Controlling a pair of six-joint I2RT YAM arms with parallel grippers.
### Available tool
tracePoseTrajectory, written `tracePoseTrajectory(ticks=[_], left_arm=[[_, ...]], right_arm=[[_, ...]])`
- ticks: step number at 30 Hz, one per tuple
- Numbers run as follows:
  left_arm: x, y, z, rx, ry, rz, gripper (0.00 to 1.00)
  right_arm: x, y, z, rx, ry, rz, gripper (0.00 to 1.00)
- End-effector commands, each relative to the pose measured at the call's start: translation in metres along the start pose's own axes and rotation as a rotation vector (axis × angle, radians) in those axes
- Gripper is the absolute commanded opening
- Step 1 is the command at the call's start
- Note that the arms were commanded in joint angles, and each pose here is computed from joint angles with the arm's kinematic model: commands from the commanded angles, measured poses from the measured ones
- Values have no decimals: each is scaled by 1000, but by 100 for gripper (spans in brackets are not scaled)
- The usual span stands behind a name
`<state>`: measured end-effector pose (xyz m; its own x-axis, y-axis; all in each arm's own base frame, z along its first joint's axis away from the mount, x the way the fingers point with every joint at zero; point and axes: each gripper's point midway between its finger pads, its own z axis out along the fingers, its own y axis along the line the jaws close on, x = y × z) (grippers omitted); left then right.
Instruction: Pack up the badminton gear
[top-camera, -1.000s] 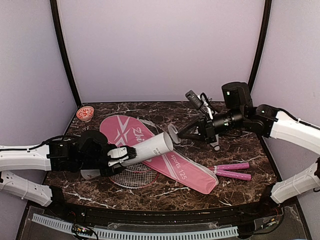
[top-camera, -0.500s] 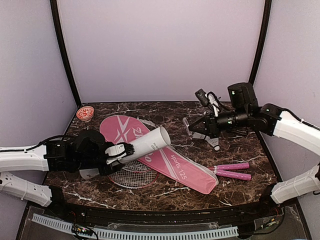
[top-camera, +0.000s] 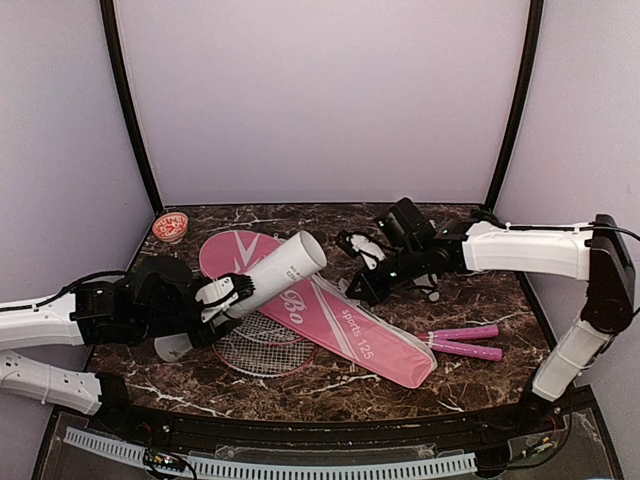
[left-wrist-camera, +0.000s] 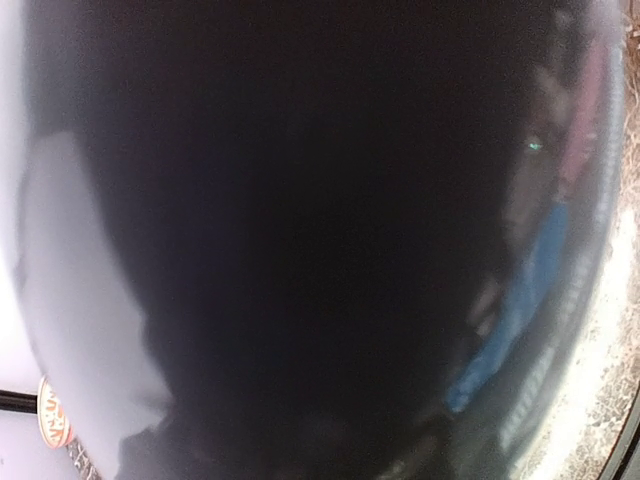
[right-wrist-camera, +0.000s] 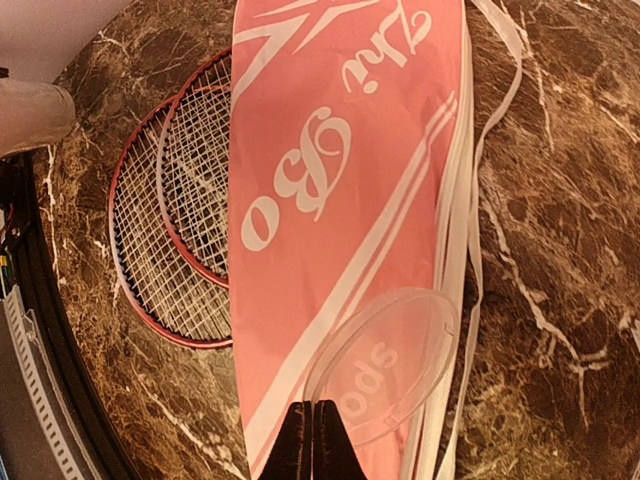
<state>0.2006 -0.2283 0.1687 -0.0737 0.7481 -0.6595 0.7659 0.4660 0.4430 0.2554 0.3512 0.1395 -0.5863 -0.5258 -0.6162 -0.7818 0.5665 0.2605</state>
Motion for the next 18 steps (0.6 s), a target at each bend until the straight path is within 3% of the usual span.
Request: tracePoseTrajectory(ticks=[1,13,14,18], left_arm=[[0,8,-15,-32,-40,-73,41],[1,10,-19,-39,-49,-80,41],[1,9,-18,-38,-48,-79,40],[1,8,-17,-34,-50,-75,40]], right_arm=[[-25,17,16,-29,-40,-55,0],[-9,36,74,-75,63,-70,0],[-10,37,73,-79,60,-68,2],[-19,41,61,-94,24,-68,25]])
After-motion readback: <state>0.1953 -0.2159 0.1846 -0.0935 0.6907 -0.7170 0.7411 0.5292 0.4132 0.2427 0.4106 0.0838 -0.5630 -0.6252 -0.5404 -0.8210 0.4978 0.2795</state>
